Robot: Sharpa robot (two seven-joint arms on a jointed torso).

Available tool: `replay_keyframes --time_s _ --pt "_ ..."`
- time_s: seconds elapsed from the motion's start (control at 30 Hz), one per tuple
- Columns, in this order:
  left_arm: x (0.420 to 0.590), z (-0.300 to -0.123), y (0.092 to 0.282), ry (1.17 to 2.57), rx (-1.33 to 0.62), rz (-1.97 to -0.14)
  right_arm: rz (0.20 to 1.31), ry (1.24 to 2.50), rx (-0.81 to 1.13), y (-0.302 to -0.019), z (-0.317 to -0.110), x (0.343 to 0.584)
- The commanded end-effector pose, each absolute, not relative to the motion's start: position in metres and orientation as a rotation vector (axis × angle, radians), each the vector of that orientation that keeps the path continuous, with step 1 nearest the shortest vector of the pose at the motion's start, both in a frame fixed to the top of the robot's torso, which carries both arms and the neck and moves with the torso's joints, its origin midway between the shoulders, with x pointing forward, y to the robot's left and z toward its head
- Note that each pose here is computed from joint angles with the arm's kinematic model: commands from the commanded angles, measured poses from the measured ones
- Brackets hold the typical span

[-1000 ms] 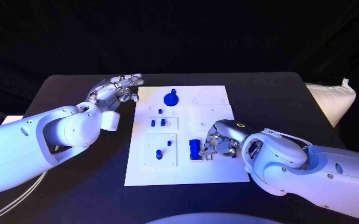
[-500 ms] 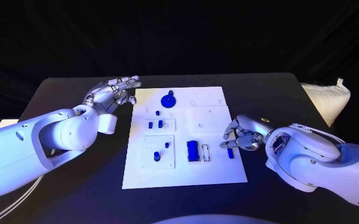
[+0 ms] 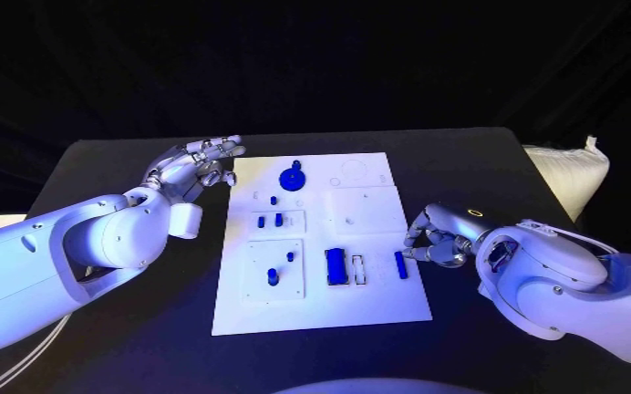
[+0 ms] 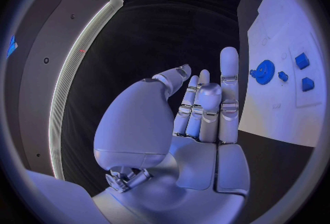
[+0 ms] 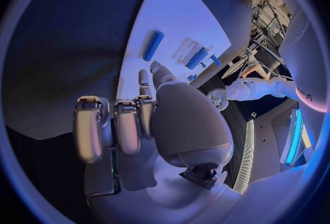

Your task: Assemble the parts on the task board

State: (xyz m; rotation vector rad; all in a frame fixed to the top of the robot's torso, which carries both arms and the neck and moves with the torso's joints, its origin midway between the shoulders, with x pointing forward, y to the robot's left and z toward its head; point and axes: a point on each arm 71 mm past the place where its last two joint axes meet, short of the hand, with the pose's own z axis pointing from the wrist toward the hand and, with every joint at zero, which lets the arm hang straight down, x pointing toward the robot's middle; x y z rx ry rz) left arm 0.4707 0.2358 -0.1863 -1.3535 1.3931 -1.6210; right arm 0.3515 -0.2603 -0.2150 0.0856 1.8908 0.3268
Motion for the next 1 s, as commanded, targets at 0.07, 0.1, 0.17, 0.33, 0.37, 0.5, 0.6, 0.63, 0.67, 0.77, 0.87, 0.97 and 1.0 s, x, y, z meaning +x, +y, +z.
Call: replay_keyframes --time_s 0.07,0.1,0.17,0.33,0.37,0.5,0.6,0.63,0.67,0.77,0.87,0.97,1.0 --pt "0.47 -0.185 0.233 1.402 -1.334 -1.647 0.277 1.901 0.026 -0.261 -0.22 0.351" --pt "0.47 -0.185 0.233 1.403 -1.333 -1.647 0.275 1.903 0.022 -0.26 -0.221 0.351" --pt "0.47 -0.185 0.232 1.404 -1.33 -1.648 0.275 1.909 0.014 -0.259 -0.225 0.351" --pt "0.47 -0.185 0.232 1.404 -1.329 -1.648 0.279 1.921 0.002 -0.256 -0.229 0.35" --pt "0.47 -0.185 0.232 1.404 -1.328 -1.648 0.281 1.924 0.0 -0.255 -0.23 0.35" --pt "0.47 -0.185 0.233 1.403 -1.328 -1.646 0.286 1.928 -0.01 -0.252 -0.232 0.349" --pt "0.47 -0.185 0.233 1.403 -1.328 -1.646 0.289 1.93 -0.018 -0.25 -0.233 0.349" --pt "0.47 -0.185 0.233 1.404 -1.328 -1.647 0.289 1.932 -0.021 -0.25 -0.233 0.348" --pt "0.47 -0.185 0.233 1.404 -1.328 -1.647 0.289 1.933 -0.024 -0.249 -0.233 0.348" --pt "0.47 -0.185 0.233 1.404 -1.328 -1.647 0.284 1.937 -0.037 -0.249 -0.234 0.349" --pt "0.47 -0.185 0.233 1.404 -1.328 -1.647 0.262 1.94 -0.082 -0.247 -0.236 0.349" --pt "0.47 -0.185 0.233 1.404 -1.328 -1.647 0.23 1.942 -0.139 -0.245 -0.238 0.35" --pt "0.47 -0.185 0.233 1.404 -1.328 -1.647 0.22 1.943 -0.158 -0.244 -0.239 0.351"
